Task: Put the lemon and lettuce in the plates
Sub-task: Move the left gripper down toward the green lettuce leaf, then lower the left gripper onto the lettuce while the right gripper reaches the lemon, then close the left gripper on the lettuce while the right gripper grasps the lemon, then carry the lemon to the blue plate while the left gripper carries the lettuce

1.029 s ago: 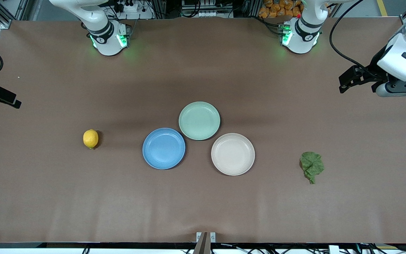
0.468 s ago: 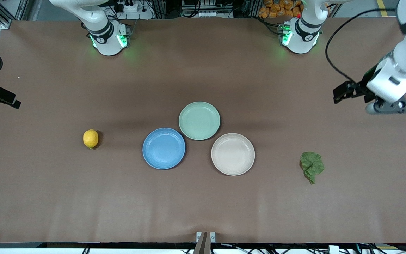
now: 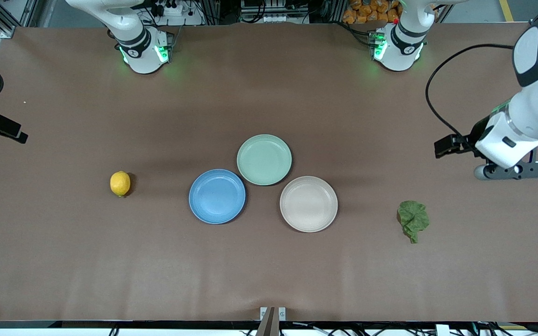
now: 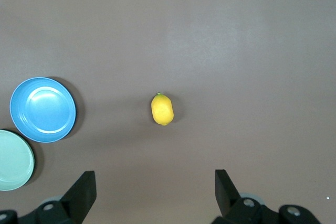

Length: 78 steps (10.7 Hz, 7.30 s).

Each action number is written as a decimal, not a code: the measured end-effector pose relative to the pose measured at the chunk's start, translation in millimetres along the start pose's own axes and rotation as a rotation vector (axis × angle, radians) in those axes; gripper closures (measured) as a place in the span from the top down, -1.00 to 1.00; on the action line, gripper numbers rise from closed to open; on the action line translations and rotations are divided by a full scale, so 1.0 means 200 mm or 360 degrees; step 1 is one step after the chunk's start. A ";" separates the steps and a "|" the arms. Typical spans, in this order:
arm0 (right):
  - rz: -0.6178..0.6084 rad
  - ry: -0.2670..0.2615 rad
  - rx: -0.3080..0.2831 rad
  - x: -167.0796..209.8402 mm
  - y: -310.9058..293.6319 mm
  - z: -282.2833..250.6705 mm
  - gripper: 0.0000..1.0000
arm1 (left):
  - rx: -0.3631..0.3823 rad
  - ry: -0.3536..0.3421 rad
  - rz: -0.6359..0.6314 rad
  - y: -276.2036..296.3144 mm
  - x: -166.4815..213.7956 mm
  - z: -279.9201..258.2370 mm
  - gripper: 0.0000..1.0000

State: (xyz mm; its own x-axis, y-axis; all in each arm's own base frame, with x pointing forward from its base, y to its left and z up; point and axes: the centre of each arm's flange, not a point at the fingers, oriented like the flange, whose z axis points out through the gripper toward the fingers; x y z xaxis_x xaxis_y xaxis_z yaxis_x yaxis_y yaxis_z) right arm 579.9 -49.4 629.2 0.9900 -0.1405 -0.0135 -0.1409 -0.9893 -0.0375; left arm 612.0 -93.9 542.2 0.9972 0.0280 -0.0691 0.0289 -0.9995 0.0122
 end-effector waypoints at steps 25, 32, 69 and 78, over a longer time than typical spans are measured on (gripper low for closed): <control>-0.0059 0.0076 -0.0036 -0.09 -0.04 1.18 1.00 | -0.0012 0.0060 -0.0089 -0.13 0.61 1.44 1.00; -0.0089 0.0073 -0.0038 -0.10 -0.08 1.63 1.00 | 0.0072 0.0049 -0.0203 -0.14 0.62 1.62 1.00; -0.0074 0.0107 0.0006 0.00 -0.88 1.96 0.23 | 0.0009 0.0245 -0.0207 -0.09 0.68 1.46 -0.93; 0.0083 0.0121 0.0074 -0.05 -1.50 2.10 0.23 | -0.0118 0.0286 -0.0045 0.33 0.57 1.09 -0.93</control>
State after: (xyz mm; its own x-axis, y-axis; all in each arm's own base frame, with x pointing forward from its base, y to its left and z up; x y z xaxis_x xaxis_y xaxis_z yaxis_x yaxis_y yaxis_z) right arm 608.6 265.3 221.2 0.9789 -0.1958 0.0589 -0.1905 -0.9780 -0.0850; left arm 713.5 -160.5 317.1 0.9920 0.0648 0.1086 0.0555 -0.9947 0.0869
